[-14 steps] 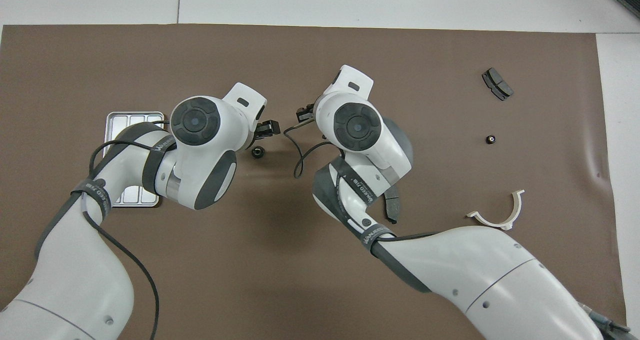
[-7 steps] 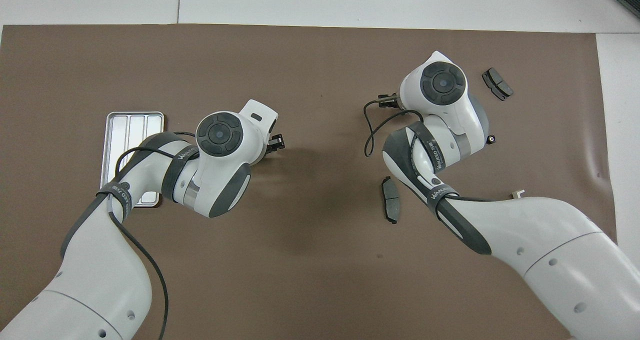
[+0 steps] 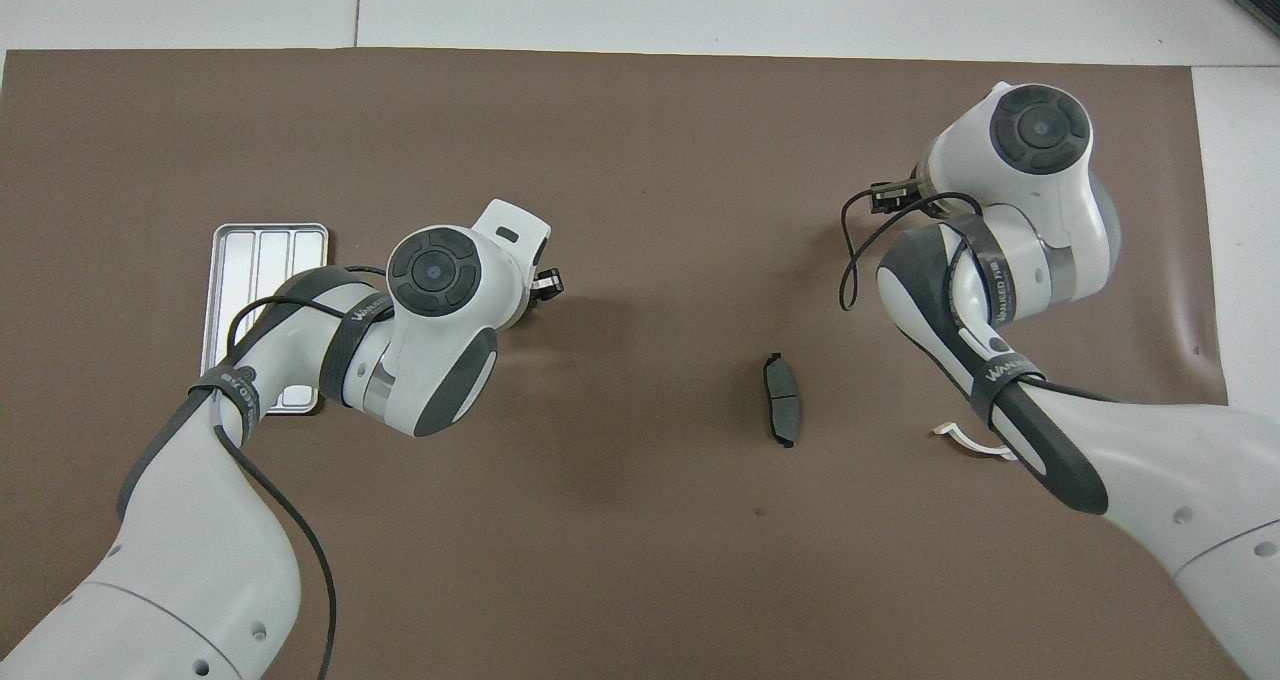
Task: Pick bearing gear from pile to tray
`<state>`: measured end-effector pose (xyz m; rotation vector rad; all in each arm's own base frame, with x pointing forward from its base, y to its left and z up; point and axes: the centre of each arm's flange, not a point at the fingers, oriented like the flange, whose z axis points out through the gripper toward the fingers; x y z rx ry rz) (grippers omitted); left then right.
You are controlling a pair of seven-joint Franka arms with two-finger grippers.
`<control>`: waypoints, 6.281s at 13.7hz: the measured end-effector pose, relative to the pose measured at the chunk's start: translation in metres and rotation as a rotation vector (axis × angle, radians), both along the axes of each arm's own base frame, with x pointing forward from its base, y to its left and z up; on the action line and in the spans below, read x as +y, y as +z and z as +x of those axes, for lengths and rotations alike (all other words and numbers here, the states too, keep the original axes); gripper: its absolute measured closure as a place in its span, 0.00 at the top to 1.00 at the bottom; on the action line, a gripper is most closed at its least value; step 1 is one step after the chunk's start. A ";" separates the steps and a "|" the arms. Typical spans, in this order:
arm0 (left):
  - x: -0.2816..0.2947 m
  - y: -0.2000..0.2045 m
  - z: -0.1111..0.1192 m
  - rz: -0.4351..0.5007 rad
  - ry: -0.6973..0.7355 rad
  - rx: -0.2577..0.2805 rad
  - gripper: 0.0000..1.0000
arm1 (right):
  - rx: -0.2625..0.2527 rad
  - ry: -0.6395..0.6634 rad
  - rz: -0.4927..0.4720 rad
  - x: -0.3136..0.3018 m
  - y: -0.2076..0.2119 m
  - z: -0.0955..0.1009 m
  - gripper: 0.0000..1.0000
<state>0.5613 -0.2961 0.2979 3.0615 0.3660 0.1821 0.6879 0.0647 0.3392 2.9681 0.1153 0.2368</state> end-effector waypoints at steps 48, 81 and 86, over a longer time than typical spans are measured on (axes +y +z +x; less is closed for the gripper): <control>0.209 0.211 0.033 0.085 -0.459 0.076 1.00 | -0.244 0.174 0.207 0.163 0.046 -0.041 0.24; -0.011 0.031 -0.004 -0.013 -0.065 -0.017 0.65 | -0.169 -0.106 0.166 0.232 0.127 -0.049 0.87; -0.012 0.008 0.000 -0.001 -0.076 -0.030 0.47 | -0.044 -0.137 0.142 0.144 0.209 -0.070 0.87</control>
